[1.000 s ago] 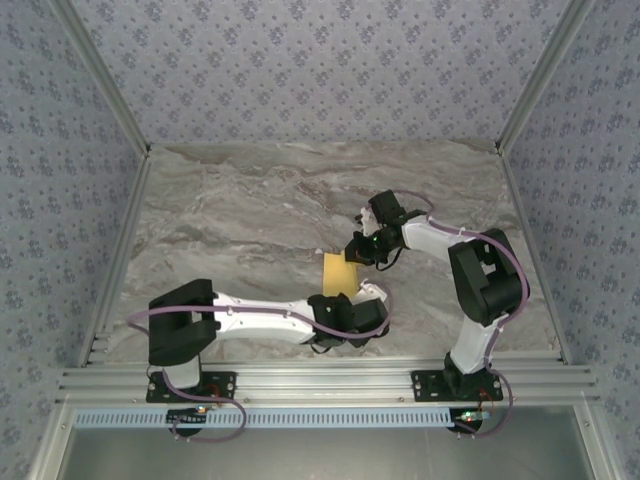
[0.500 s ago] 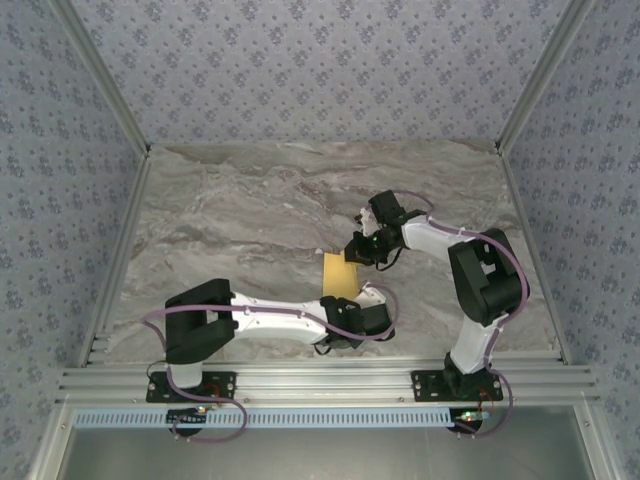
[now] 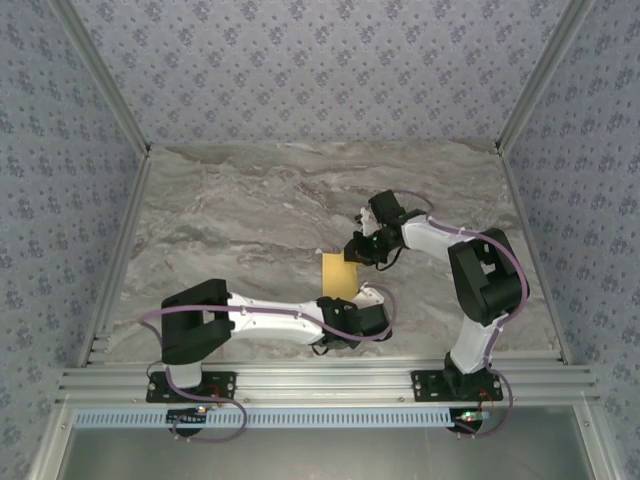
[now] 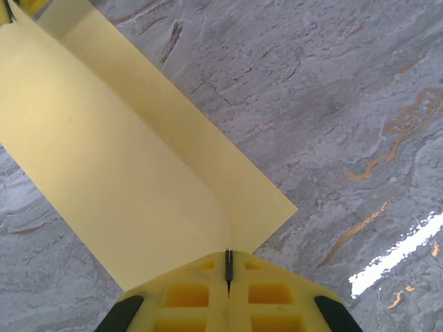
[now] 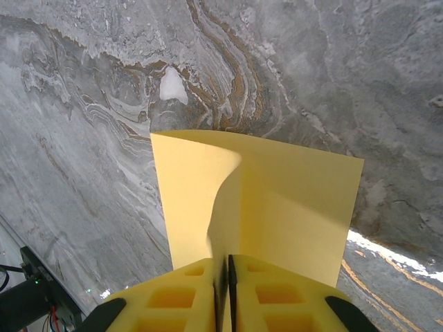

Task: Fold a paper plane with a square sheet of paper (fold left side to right side)
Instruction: Fold the triangle a second time at the center of the table.

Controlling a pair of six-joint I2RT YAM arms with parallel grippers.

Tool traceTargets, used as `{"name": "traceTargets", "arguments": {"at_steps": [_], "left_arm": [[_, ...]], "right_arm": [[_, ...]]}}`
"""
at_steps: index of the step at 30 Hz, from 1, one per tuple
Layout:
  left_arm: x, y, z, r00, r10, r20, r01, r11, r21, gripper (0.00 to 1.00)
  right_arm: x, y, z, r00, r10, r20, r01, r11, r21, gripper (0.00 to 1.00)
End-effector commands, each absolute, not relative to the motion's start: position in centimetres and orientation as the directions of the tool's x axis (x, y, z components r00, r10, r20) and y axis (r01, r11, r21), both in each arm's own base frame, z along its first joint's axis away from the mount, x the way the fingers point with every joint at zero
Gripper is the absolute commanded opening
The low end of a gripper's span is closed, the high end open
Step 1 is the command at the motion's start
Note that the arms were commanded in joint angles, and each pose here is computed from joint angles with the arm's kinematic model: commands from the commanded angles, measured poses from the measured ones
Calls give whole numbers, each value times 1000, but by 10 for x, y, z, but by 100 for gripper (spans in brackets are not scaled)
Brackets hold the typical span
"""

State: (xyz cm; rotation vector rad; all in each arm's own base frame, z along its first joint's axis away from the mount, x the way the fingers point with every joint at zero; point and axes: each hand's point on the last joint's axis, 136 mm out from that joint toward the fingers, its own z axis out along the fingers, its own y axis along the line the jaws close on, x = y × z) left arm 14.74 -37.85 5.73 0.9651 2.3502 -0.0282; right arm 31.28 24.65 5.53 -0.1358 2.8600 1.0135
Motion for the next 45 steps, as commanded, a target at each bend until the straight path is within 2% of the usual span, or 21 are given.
{"name": "traceTargets", "arguments": {"at_steps": [1, 8, 13, 18, 20, 27, 32, 35, 45], "left_arm": [[150, -380, 76, -569, 586, -577, 644, 754, 130, 0], [155, -379, 80, -621, 508, -596, 650, 760, -29, 0], [161, -374, 80, -673, 438, -596, 641, 747, -175, 0], [167, -361, 82, -722, 382, -577, 618, 731, -289, 0], [168, -355, 83, -739, 367, -565, 612, 717, -335, 0], [178, -336, 83, -779, 319, -540, 576, 704, -416, 0], [186, -329, 79, -787, 328, -523, 571, 709, -414, 0], [190, -325, 74, -792, 345, -505, 568, 720, -399, 0], [201, -317, 66, -794, 367, -484, 564, 740, -366, 0]], "right_arm": [[317, 251, 63, -989, -59, -136, -133, 758, 639, 19], [334, 248, 106, -953, -30, -302, -226, 735, 639, 47], [334, 223, 137, -908, 32, -419, -255, 750, 611, 68], [308, 202, 138, -893, 28, -449, -264, 775, 574, 73], [293, 198, 133, -897, 26, -441, -262, 771, 580, 69], [239, 202, 96, -931, 30, -364, -222, 745, 629, 36], [211, 212, 64, -946, 3, -324, -207, 765, 610, 18], [203, 217, 52, -955, -26, -295, -205, 776, 596, 13], [188, 226, 26, -970, -95, -222, -203, 820, 536, 10]]}}
